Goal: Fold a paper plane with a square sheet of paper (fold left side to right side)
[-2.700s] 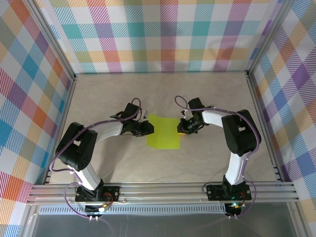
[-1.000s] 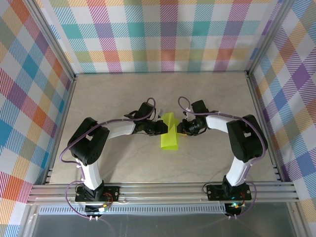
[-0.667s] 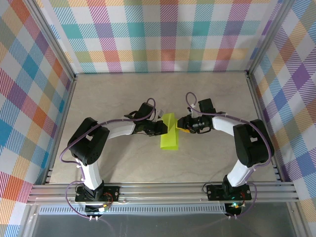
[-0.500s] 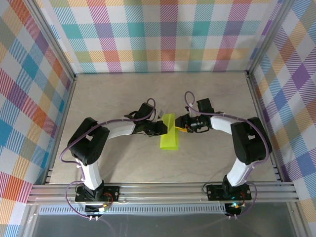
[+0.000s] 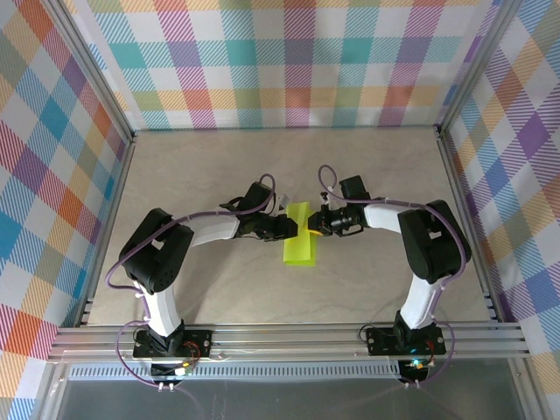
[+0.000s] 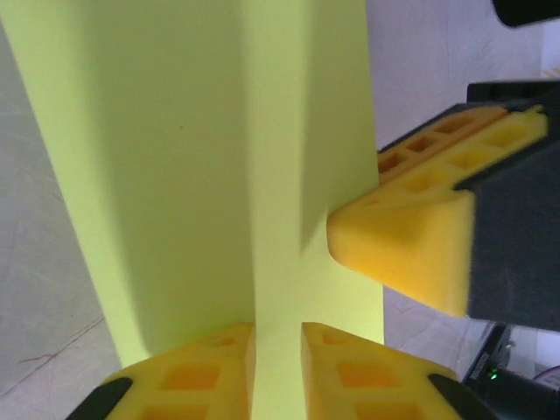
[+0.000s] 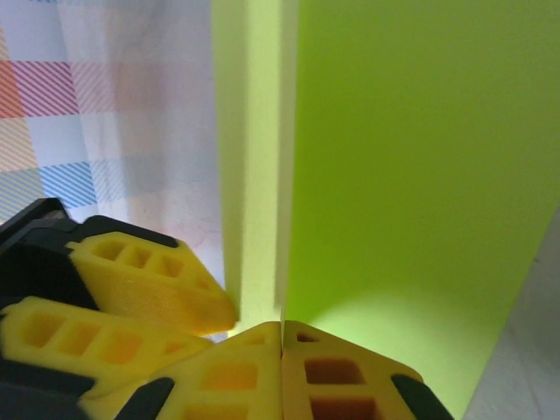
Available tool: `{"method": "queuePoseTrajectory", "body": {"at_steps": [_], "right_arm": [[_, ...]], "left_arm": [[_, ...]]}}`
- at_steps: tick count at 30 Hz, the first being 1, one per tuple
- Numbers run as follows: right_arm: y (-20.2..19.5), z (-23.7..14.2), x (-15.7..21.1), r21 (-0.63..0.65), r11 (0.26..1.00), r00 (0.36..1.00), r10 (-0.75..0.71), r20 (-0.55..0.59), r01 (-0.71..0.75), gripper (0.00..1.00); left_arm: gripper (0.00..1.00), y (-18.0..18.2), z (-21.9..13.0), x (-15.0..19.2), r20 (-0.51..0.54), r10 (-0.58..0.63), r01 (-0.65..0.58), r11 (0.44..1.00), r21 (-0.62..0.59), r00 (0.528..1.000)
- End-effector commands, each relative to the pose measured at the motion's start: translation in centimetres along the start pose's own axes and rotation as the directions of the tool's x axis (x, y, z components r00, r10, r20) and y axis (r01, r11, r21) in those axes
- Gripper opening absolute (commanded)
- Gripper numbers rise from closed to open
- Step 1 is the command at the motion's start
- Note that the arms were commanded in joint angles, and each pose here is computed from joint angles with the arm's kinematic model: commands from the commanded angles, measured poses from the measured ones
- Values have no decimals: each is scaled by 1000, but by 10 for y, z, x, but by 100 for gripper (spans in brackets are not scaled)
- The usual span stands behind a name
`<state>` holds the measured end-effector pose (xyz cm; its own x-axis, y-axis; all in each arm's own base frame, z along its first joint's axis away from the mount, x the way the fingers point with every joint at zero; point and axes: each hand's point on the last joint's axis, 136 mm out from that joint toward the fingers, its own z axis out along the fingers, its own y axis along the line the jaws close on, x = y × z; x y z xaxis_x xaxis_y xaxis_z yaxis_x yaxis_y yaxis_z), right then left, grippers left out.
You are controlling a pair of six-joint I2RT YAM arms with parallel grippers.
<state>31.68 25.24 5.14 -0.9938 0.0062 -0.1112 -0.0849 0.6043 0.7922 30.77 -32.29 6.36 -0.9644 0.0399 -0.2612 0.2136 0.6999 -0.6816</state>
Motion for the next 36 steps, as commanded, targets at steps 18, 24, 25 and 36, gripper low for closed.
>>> {"method": "queuePoseTrajectory", "body": {"at_steps": [18, 24, 25, 36], "right_arm": [[-22, 10, 3, 116, 993, 999, 26, -20, -24, 8], [-22, 8, 4, 122, 992, 1000, 21, -21, -19, 10], [-21, 8, 4, 122, 992, 1000, 17, -18, -15, 11], [-22, -35, -3, 201, 980, 995, -28, 91, 10, 42]], "left_arm": [[64, 26, 1, -3, -11, 33, -34, 982, -185, 999], [56, 35, 12, -1, -31, 26, -32, 976, -217, 999], [55, 37, 13, 0, -36, 25, -32, 974, -225, 999], [45, 60, 25, 24, -132, 27, -71, 937, -342, 991]]}}
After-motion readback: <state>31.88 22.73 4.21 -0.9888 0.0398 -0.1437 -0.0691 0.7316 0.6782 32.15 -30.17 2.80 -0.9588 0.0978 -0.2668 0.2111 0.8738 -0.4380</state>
